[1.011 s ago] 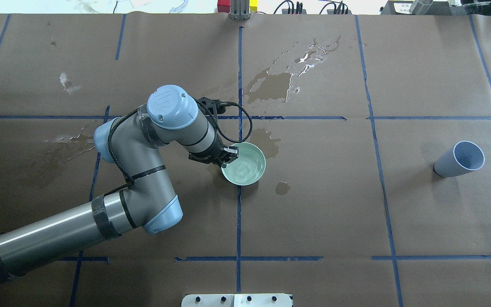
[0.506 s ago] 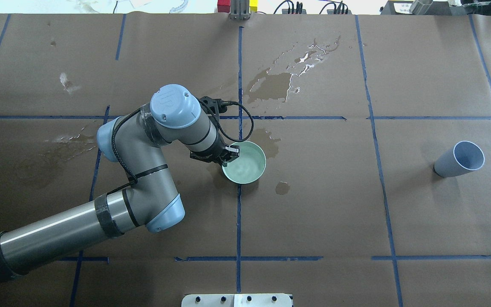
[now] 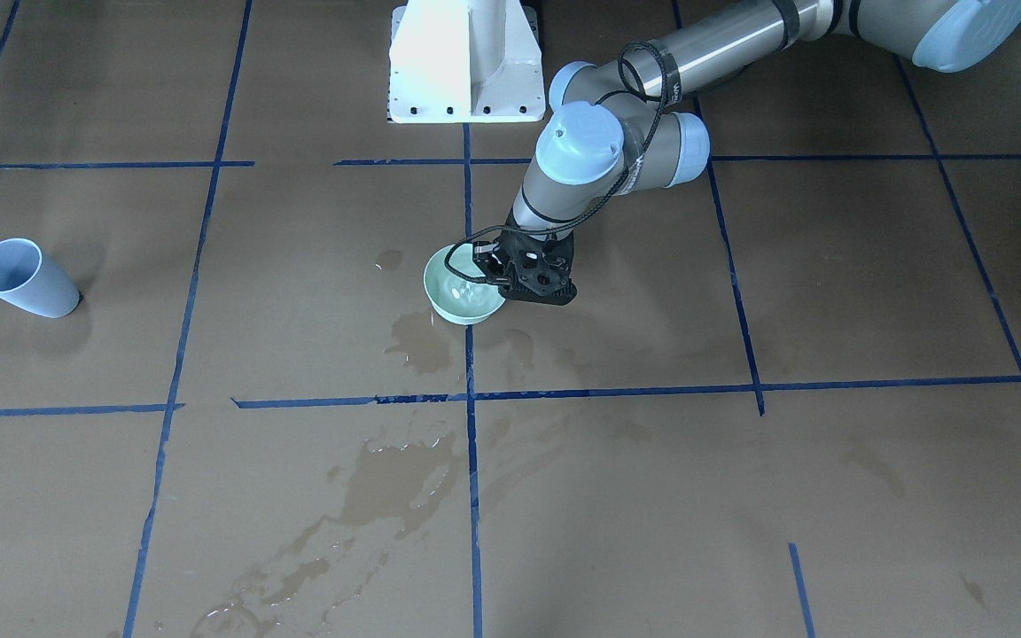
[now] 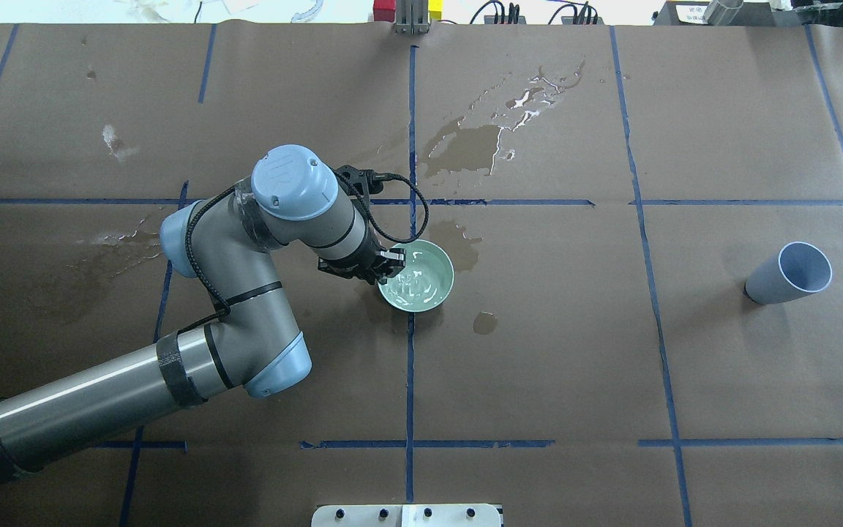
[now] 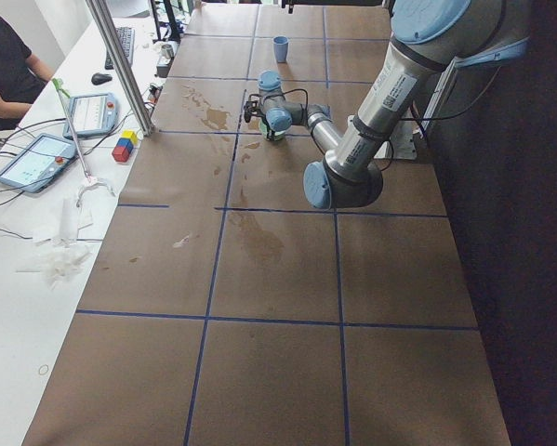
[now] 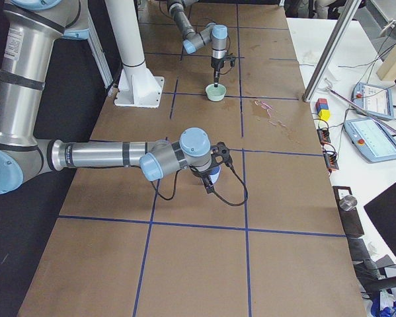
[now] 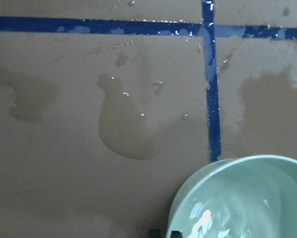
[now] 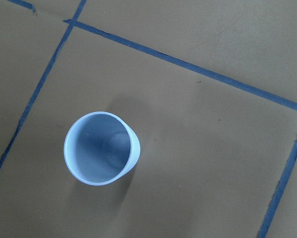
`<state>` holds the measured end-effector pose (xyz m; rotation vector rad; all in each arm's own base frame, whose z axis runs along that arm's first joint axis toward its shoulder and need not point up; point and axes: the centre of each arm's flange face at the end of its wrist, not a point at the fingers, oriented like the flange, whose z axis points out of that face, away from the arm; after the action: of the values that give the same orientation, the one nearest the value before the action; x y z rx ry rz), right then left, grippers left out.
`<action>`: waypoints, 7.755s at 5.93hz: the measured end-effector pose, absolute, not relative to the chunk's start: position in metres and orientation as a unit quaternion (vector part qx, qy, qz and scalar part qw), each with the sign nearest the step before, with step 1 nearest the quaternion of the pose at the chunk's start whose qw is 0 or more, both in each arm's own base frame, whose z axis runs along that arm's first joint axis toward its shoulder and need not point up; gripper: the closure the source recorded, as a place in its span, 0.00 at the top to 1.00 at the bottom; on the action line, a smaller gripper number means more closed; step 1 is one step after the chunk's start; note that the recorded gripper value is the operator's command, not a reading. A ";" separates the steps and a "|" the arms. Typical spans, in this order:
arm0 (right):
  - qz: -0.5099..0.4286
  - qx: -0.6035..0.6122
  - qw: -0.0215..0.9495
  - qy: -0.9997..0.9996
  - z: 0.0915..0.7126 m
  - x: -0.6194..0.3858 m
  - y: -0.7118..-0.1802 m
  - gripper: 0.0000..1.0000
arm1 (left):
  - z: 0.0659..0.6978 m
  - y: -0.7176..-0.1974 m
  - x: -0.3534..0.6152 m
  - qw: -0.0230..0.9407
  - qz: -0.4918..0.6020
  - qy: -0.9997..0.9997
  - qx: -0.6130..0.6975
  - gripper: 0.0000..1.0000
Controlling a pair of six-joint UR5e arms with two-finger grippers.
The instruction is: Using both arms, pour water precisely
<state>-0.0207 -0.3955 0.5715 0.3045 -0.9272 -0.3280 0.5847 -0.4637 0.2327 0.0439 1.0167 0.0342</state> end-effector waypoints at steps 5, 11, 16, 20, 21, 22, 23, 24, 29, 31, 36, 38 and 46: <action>-0.095 0.166 0.867 -0.460 0.556 -0.030 -0.389 0.99 | 0.212 -0.448 0.519 0.850 0.009 0.524 0.054 0.95; -0.024 0.263 0.860 -0.437 0.572 -0.127 -0.300 0.99 | 0.236 -0.411 0.426 0.839 -0.036 0.538 0.071 1.00; 0.047 0.302 0.867 -0.394 0.588 -0.207 -0.267 0.99 | 0.241 -0.413 0.429 0.843 -0.048 0.529 0.087 1.00; 0.100 0.417 0.843 -0.325 0.605 -0.220 -0.265 1.00 | 0.241 -0.414 0.429 0.843 -0.051 0.527 0.093 1.00; 0.116 0.441 0.829 -0.323 0.611 -0.223 -0.261 1.00 | 0.241 -0.414 0.428 0.843 -0.051 0.527 0.093 1.00; 0.128 0.456 0.819 -0.325 0.615 -0.223 -0.259 1.00 | 0.241 -0.414 0.428 0.843 -0.051 0.527 0.094 1.00; 0.134 0.466 0.813 -0.322 0.621 -0.224 -0.259 1.00 | 0.240 -0.413 0.428 0.843 -0.050 0.528 0.094 1.00; 0.139 0.476 0.809 -0.316 0.627 -0.228 -0.261 1.00 | 0.239 -0.413 0.428 0.842 -0.050 0.528 0.095 1.00; 0.165 0.527 0.783 -0.287 0.645 -0.270 -0.273 0.99 | 0.236 -0.413 0.425 0.841 -0.054 0.529 0.102 1.00; 0.162 0.532 0.782 -0.281 0.653 -0.281 -0.275 0.99 | 0.235 -0.413 0.424 0.840 -0.054 0.530 0.103 1.00; 0.138 0.544 0.777 -0.285 0.652 -0.291 -0.277 0.99 | 0.243 -0.410 0.420 0.843 -0.055 0.526 0.100 1.00; 0.135 0.546 0.777 -0.281 0.656 -0.289 -0.278 0.99 | 0.244 -0.410 0.419 0.843 -0.055 0.526 0.100 1.00; 0.139 0.545 0.781 -0.272 0.655 -0.285 -0.297 0.87 | 0.250 -0.411 0.418 0.846 -0.065 0.518 0.107 1.00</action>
<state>-0.2848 -0.2966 0.6545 1.1771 -0.5876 0.2994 0.4184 -0.4107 0.2504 0.2248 1.0928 -0.1380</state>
